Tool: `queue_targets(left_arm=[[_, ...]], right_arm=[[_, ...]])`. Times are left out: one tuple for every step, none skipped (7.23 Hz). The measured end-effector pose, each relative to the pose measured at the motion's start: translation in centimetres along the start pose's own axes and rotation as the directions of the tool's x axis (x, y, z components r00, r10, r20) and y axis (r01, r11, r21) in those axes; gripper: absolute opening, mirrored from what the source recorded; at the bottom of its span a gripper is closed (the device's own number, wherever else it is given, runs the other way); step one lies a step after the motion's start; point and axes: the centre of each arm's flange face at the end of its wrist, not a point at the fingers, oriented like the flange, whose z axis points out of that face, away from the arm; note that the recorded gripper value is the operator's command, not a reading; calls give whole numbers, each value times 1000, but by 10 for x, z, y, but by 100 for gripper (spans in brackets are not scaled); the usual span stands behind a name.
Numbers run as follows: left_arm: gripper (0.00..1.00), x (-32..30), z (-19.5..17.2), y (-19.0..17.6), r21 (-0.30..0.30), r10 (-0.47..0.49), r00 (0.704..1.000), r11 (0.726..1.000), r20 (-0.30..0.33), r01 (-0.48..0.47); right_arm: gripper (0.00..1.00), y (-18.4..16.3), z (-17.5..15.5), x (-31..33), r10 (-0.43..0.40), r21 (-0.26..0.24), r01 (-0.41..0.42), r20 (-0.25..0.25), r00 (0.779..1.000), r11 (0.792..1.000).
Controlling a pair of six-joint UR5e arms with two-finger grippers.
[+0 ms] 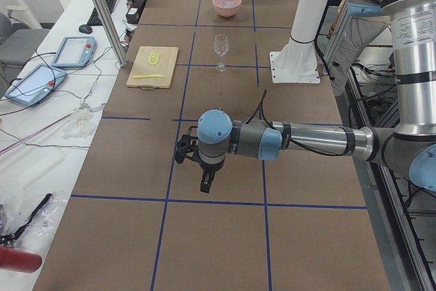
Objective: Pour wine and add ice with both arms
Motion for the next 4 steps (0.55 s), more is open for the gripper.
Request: queue_targets(left_arm=[[100, 3, -3, -4, 30, 34, 999, 999, 3, -34], [100, 9, -8, -10, 80, 90, 996, 993, 9, -90], [100, 13, -13, -21, 158, 173, 985, 972, 24, -175], [100, 16, -16, -30, 252, 273, 961, 927, 53, -278]], right_arm=[[100, -8, -10, -9, -48, 50, 48, -4, 999, 998], [100, -17, -20, -17, -106, 111, 107, -17, 994, 988], [100, -24, -26, -23, -143, 153, 145, -24, 989, 978], [100, -27, -27, -25, -152, 169, 152, -16, 988, 974]])
